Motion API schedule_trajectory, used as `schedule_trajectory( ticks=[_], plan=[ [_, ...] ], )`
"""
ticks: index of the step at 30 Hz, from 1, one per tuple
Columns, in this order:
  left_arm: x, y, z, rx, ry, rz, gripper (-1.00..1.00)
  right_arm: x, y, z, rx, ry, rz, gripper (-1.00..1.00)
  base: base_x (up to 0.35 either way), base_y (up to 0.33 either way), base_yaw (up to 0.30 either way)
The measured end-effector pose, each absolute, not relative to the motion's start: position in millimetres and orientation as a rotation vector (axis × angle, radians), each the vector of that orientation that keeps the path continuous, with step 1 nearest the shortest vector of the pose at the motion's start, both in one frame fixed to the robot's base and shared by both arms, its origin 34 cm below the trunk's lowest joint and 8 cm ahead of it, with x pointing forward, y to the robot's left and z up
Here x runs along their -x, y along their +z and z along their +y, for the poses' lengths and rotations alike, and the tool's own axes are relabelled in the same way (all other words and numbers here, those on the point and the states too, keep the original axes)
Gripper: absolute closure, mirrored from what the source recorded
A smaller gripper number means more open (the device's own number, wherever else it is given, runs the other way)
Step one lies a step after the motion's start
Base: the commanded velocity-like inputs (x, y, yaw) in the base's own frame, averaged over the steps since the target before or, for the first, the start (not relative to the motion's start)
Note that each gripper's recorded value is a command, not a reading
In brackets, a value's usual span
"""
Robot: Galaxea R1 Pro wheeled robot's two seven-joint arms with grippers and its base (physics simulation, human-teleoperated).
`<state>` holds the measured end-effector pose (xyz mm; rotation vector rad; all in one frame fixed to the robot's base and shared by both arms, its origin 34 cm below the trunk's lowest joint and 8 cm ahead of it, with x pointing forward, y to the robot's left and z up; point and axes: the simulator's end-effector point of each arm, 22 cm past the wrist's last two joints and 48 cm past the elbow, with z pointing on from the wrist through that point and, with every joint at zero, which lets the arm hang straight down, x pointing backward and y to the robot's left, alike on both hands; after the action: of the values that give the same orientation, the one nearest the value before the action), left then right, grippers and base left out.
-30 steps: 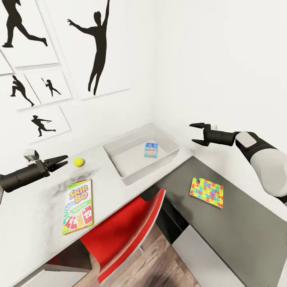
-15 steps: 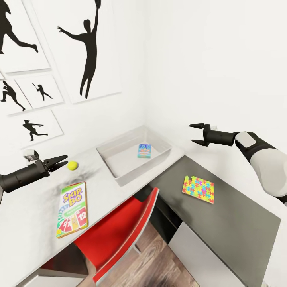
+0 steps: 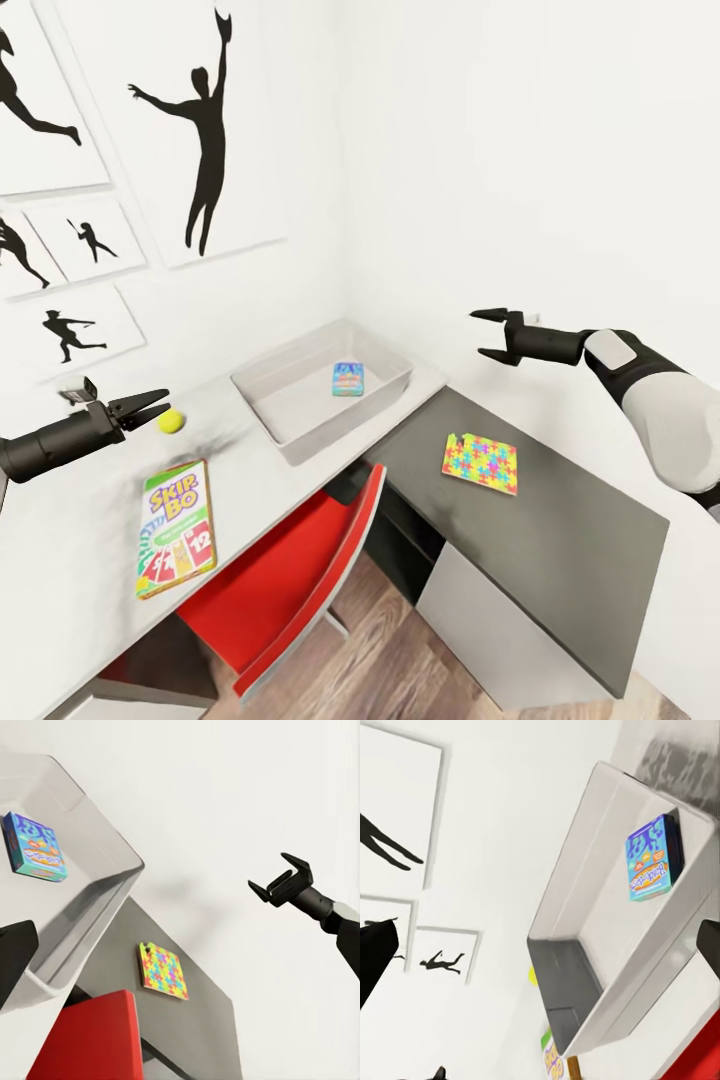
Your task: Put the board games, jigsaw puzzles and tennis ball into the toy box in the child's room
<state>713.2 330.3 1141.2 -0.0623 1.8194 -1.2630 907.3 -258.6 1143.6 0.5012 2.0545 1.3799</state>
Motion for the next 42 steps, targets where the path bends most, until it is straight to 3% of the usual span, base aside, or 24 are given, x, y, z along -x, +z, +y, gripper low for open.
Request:
schedule_trajectory(
  ticks=[42],
  plan=[
    [-703.2, 1181.5, 335.2, 0.031, -1.245, 1.756, -1.0, -898.4, 1194.4, -242.6, -0.427, 1.386, 2.002, -1.0, -0.001, 0.001, -0.121]
  ],
)
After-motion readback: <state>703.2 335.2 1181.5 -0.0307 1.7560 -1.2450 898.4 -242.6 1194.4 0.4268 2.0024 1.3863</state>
